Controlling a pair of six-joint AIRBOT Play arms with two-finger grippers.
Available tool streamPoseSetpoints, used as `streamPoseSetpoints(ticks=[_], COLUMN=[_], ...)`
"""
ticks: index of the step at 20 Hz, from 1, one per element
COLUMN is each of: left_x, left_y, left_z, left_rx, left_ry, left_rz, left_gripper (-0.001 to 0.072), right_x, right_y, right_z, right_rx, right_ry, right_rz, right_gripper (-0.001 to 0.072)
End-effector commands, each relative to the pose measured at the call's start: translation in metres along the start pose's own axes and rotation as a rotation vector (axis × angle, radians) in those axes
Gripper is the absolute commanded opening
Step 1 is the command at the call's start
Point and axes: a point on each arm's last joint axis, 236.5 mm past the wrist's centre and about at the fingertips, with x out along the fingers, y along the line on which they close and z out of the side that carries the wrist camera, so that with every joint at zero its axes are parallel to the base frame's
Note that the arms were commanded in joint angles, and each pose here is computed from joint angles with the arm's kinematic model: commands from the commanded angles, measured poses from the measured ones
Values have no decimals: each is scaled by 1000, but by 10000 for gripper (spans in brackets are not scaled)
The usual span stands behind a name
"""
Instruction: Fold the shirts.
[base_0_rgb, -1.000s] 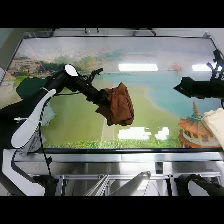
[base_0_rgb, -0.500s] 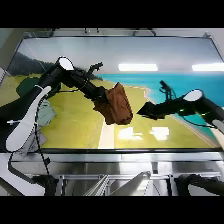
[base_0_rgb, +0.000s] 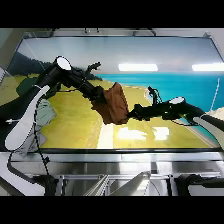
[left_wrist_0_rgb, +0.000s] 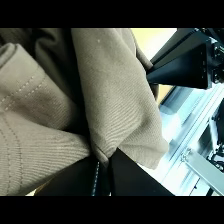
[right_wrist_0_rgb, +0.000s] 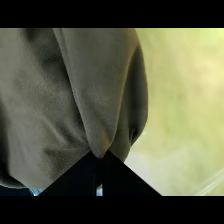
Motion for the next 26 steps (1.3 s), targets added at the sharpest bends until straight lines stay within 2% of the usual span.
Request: streamPoseSetpoints(ticks=[1, 5, 8, 14, 19, 26], left_x=[-5, -30, -62, -171, -235, -260], left_y=[1, 7, 5, -103, -165, -213], left_z=[-7, -29, -23, 20, 15, -14], left_rx=[-8, -46, -64, 48, 158, 270], left_ry=[26, 88, 7, -401, -597, -657], left_rz=[-12, -50, -40, -308, -346, -305], left_gripper=[24, 22, 22, 23, 23, 23], right_x=[-8, -88, -179, -321, -363, -349], right_y=[9, 33, 68, 183, 267, 280], right_z=[11, 55, 88, 95, 70, 40], right_rx=[-44, -112, -194, -459, -626, -681], right_ry=[-39, -212, -412, -745, -852, -745], right_rz=[29, 60, 86, 130, 245, 305], right_gripper=[19, 18, 18, 19, 19, 19])
